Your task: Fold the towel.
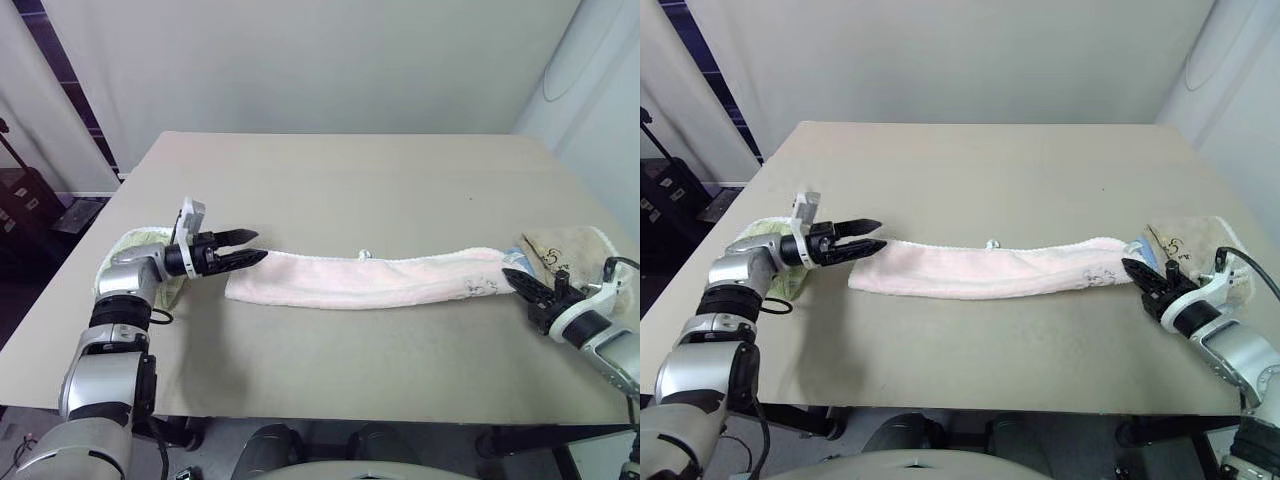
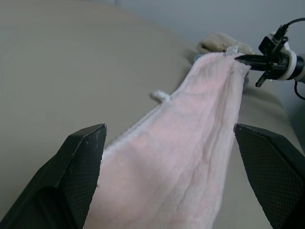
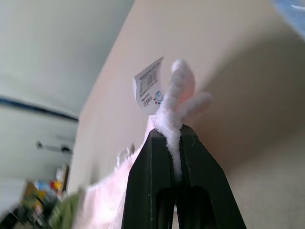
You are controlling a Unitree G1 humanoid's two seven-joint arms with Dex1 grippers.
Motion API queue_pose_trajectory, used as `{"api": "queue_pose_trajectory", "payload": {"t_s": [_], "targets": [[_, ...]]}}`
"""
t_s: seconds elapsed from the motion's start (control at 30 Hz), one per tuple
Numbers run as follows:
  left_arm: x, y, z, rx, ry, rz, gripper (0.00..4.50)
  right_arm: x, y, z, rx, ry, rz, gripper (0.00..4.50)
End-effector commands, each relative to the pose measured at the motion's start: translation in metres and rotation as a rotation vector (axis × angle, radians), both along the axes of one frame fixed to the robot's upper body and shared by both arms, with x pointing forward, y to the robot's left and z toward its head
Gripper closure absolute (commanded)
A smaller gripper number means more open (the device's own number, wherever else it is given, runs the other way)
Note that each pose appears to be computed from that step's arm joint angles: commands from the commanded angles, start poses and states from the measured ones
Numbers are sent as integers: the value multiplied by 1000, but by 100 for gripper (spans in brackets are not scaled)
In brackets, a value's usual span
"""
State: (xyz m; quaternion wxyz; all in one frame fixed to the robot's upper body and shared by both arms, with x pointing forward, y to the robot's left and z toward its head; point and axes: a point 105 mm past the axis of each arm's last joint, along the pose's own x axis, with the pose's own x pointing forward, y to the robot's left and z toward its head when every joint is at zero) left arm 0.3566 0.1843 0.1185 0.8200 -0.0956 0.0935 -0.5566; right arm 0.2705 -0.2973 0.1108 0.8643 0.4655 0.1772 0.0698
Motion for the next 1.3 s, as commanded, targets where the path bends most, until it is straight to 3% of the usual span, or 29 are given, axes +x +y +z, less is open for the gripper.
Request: {"api": "queue_pose_trajectory", "payload": {"t_s": [0.03, 0.23, 0.37, 0.5, 0.63, 0.8, 0.93, 1.03, 1.3], "targets": [[1, 1, 14, -18, -52, 14, 0, 5, 26, 32, -122, -97, 156, 448], [1, -4, 14, -13, -60, 23, 0, 13, 88, 62, -138, -210, 399, 448], [-1, -7, 11, -7, -62, 22, 0, 14, 132, 62, -125, -229, 561, 448], [0, -9, 12, -7, -65, 22, 0, 12, 165, 48, -138, -198, 676, 448], [0, -11, 10, 1, -70, 30, 0, 15, 195, 14, -202, -156, 731, 448], [-1, -14, 8, 11, -73, 21, 0, 46, 189, -13, -381, -123, 586, 448], [-2, -17, 7, 8, -70, 10, 0, 41, 197, -17, -427, -169, 633, 448], [-1, -19, 6, 12, -69, 11, 0, 36, 202, -20, -417, -176, 669, 375], [3, -26, 6, 20, -72, -1, 0, 24, 220, -7, -388, -256, 761, 83]]}}
